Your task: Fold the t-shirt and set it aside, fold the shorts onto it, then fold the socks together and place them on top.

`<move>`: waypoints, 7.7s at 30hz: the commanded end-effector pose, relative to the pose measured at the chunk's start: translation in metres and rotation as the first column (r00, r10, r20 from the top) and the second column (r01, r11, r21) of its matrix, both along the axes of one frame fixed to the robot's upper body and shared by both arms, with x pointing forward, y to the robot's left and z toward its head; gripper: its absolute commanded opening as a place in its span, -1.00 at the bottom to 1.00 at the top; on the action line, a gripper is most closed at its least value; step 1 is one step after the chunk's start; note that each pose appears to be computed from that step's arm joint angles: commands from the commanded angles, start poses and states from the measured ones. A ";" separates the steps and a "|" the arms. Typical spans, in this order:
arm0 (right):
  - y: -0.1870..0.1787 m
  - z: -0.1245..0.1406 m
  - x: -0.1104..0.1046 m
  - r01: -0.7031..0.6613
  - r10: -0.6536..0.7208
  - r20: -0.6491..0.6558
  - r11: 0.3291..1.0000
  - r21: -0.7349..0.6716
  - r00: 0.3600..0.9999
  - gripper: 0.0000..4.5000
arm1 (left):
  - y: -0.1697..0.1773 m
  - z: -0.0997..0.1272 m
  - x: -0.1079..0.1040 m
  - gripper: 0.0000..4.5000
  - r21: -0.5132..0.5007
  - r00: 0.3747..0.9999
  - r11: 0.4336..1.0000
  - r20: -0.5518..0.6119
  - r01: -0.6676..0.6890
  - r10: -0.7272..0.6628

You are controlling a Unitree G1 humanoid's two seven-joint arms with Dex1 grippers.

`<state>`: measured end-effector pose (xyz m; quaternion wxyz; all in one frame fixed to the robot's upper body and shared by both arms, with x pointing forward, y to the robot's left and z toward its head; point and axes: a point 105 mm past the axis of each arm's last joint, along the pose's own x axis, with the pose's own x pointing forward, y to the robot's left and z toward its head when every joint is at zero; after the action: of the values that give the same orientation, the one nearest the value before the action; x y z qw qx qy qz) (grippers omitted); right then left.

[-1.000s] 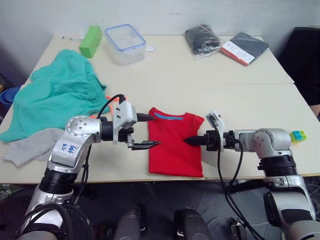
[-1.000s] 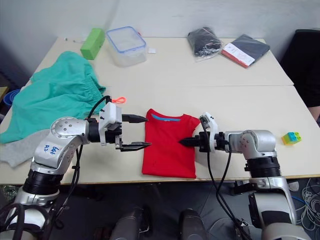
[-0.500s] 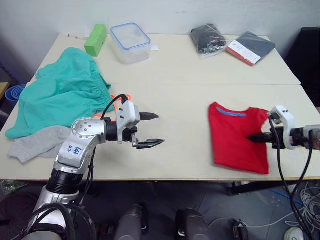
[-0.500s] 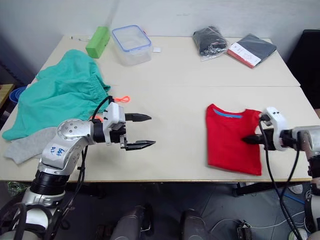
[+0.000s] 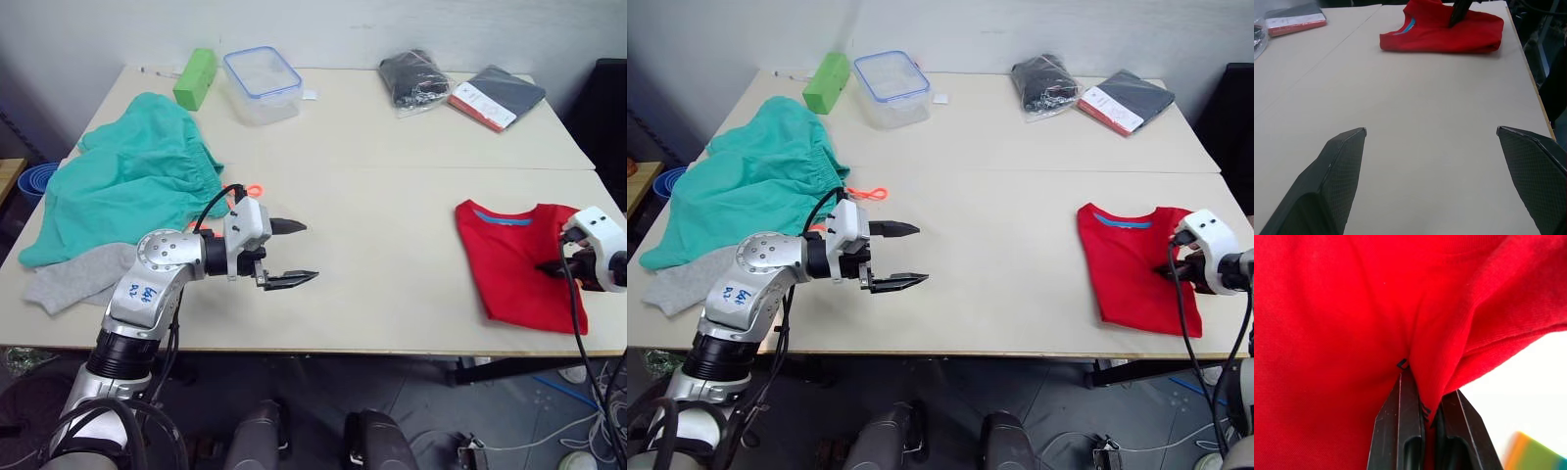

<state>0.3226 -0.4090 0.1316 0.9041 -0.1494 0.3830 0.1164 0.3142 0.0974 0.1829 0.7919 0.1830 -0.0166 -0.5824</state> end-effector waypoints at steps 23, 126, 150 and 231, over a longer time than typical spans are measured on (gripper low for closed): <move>0.051 0.018 0.022 -0.110 0.087 0.118 0.971 0.210 0.989 -0.99 | -0.001 0.022 0.009 1.00 0.001 0.996 1.000 0.086 0.008 -0.008; 0.268 0.080 -0.081 -0.840 0.710 0.547 0.542 -0.022 0.443 1.00 | -0.103 -0.004 -0.019 -0.99 0.222 0.938 0.912 -0.036 0.344 -0.345; 0.258 0.004 -0.061 -0.844 0.969 0.197 0.227 -0.485 0.148 1.00 | 0.090 -0.052 -0.037 0.98 0.649 0.994 0.753 -0.052 0.104 -0.092; 0.242 0.040 -0.077 -0.909 0.960 0.254 0.210 -0.361 0.121 -1.00 | 0.118 -0.016 -0.059 -1.00 0.557 0.998 0.829 0.044 -0.055 0.037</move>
<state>0.2503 -0.1641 0.1589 0.6790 -0.4342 -0.0017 0.5920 0.2607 0.2130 0.1655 0.7387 0.3877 0.1313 -0.5355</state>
